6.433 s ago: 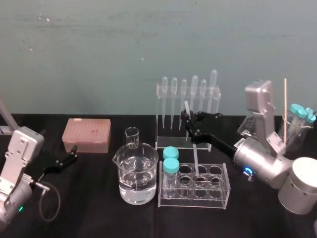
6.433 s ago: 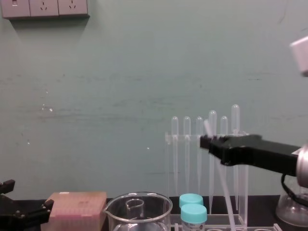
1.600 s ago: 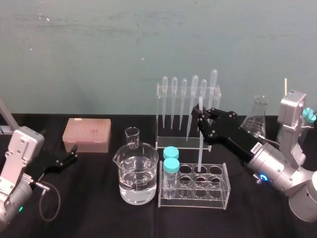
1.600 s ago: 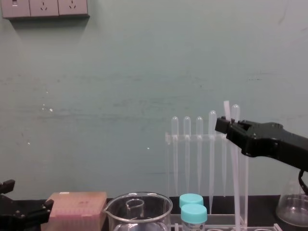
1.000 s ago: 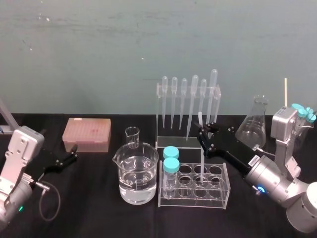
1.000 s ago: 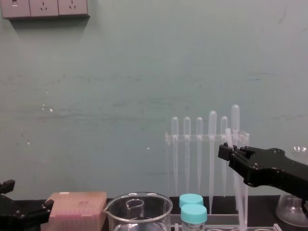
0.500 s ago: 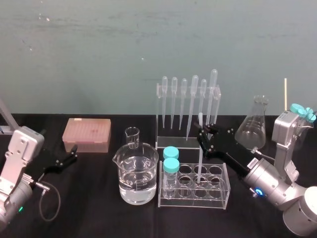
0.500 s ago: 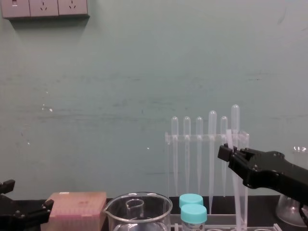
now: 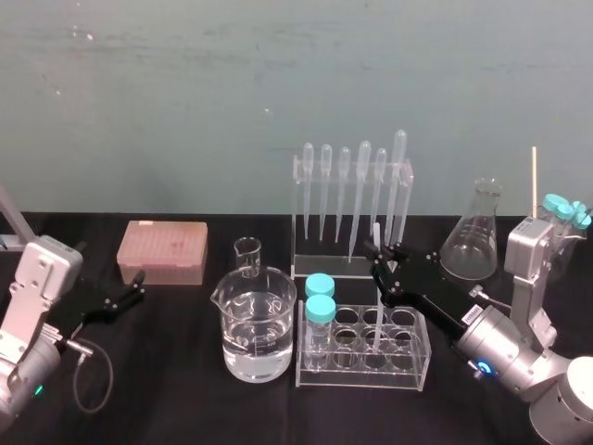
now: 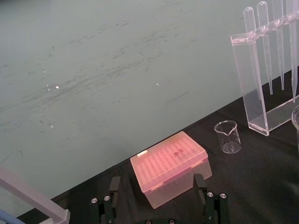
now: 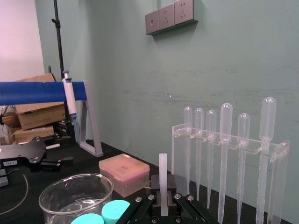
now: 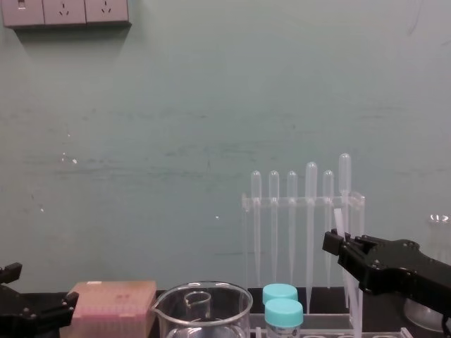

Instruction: Pick up the stirring rod with one hand, then place it down.

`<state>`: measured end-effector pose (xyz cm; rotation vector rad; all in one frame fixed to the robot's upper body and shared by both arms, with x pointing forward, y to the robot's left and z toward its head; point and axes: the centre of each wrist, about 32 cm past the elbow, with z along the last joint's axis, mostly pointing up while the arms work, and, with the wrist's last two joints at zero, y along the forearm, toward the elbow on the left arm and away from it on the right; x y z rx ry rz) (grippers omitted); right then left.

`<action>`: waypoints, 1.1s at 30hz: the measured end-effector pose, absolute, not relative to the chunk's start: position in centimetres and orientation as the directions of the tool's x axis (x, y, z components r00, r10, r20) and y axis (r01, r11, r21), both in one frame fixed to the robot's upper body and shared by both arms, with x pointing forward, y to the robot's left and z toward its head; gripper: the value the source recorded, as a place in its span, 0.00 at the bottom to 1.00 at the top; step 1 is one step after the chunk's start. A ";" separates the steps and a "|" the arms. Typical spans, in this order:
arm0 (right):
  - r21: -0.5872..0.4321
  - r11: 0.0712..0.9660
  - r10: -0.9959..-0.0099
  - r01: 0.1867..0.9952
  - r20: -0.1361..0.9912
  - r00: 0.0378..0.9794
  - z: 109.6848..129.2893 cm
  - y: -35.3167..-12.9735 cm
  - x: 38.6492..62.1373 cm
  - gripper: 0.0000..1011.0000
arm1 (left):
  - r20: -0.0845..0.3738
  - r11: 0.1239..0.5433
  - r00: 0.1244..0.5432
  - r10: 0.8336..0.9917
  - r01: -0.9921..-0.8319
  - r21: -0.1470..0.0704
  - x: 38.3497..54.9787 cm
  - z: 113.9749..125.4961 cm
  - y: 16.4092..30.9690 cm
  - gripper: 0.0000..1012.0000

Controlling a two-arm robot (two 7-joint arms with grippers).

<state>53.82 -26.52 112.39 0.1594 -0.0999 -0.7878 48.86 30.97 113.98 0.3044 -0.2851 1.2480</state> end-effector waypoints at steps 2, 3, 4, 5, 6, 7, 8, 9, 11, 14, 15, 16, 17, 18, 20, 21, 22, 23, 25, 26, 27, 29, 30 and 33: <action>0.180 0.694 -0.712 0.697 0.030 0.701 112.4 -26.5 53.8 0.07 | 0.374 0.287 0.292 0.880 -0.955 0.070 48.9 114.0 31.0 0.99; 0.180 0.694 -0.712 0.697 0.030 0.701 112.4 -26.5 53.8 0.07 | 0.374 0.287 0.292 0.880 -0.955 0.070 48.9 114.0 31.0 0.99; 0.180 0.694 -0.712 0.697 0.030 0.701 112.4 -26.5 53.8 0.07 | 0.374 0.287 0.292 0.880 -0.955 0.070 48.9 114.0 31.0 0.99; 0.180 0.694 -0.712 0.697 0.030 0.701 112.4 -26.5 53.8 0.07 | 0.374 0.287 0.292 0.880 -0.955 0.070 48.9 114.0 31.0 0.99; 0.180 0.694 -0.712 0.697 0.030 0.701 112.4 -26.5 53.8 0.07 | 0.374 0.287 0.292 0.880 -0.955 0.070 48.9 114.0 31.0 0.99; 0.180 0.694 -0.712 0.697 0.030 0.701 112.4 -26.5 53.8 0.08 | 0.374 0.287 0.292 0.880 -0.955 0.070 48.9 114.0 31.0 0.99; 0.179 0.694 -0.712 0.697 0.030 0.701 112.4 -26.5 53.8 0.11 | 0.374 0.287 0.292 0.880 -0.955 0.070 48.9 114.0 31.0 0.99; 0.179 0.694 -0.712 0.697 0.030 0.701 112.4 -26.5 53.8 0.12 | 0.374 0.287 0.292 0.880 -0.955 0.070 48.9 114.0 31.0 0.99; 0.179 0.694 -0.712 0.697 0.030 0.701 112.4 -26.5 53.8 0.18 | 0.374 0.287 0.292 0.880 -0.955 0.070 48.9 114.0 31.0 0.99; 0.179 0.694 -0.712 0.697 0.030 0.701 112.4 -26.5 53.8 0.30 | 0.374 0.287 0.292 0.880 -0.955 0.070 48.9 114.0 31.0 0.99; 0.179 0.694 -0.712 0.697 0.030 0.701 112.4 -26.5 53.8 0.30 | 0.374 0.287 0.292 0.880 -0.955 0.070 48.9 114.0 31.0 0.99; 0.179 0.694 -0.712 0.697 0.030 0.701 112.4 -26.5 53.8 0.34 | 0.374 0.287 0.292 0.880 -0.955 0.070 48.9 114.0 31.0 0.99; 0.179 0.694 -0.712 0.697 0.030 0.701 112.4 -26.5 53.8 0.35 | 0.374 0.287 0.292 0.880 -0.955 0.070 48.9 114.0 31.0 0.99; 0.179 0.694 -0.712 0.697 0.030 0.701 112.4 -26.5 53.8 0.41 | 0.374 0.287 0.292 0.880 -0.955 0.070 48.9 114.0 31.0 0.99; 0.178 0.694 -0.712 0.697 0.030 0.701 112.4 -26.6 53.8 0.45 | 0.374 0.287 0.292 0.880 -0.955 0.070 48.9 114.0 31.0 0.99; 0.178 0.694 -0.712 0.697 0.030 0.701 112.4 -26.6 53.8 0.52 | 0.374 0.287 0.292 0.880 -0.955 0.070 48.9 114.0 31.0 0.99; 0.178 0.694 -0.712 0.697 0.030 0.701 112.4 -26.6 53.8 0.54 | 0.374 0.287 0.292 0.880 -0.955 0.070 48.9 114.0 31.0 0.99; 0.178 0.694 -0.712 0.697 0.030 0.701 112.4 -26.6 53.8 0.55 | 0.374 0.287 0.292 0.880 -0.955 0.070 48.9 114.0 31.0 0.99; 0.179 0.694 -0.712 0.697 0.030 0.701 112.4 -26.6 53.8 0.64 | 0.374 0.287 0.292 0.880 -0.955 0.070 48.9 114.0 31.0 0.99; 0.179 0.694 -0.712 0.697 0.030 0.701 112.4 -26.6 53.8 0.66 | 0.374 0.287 0.292 0.880 -0.955 0.070 48.9 114.0 31.0 0.99; 0.179 0.694 -0.712 0.697 0.030 0.701 112.4 -26.6 53.8 0.70 | 0.374 0.287 0.292 0.880 -0.955 0.070 48.9 114.0 31.0 0.99; 0.174 0.678 -0.729 0.715 0.036 0.683 112.7 -26.6 53.9 0.75 | 0.374 0.287 0.292 0.880 -0.955 0.070 48.9 114.0 31.0 0.99; 0.169 0.637 -0.768 0.752 0.047 0.639 112.9 -26.8 53.9 0.79 | 0.374 0.287 0.292 0.880 -0.955 0.070 48.9 114.0 31.0 0.99; 0.152 0.522 -0.853 0.840 0.072 0.517 113.1 -27.4 53.7 0.88 | 0.374 0.287 0.292 0.880 -0.955 0.070 48.9 114.0 31.0 0.99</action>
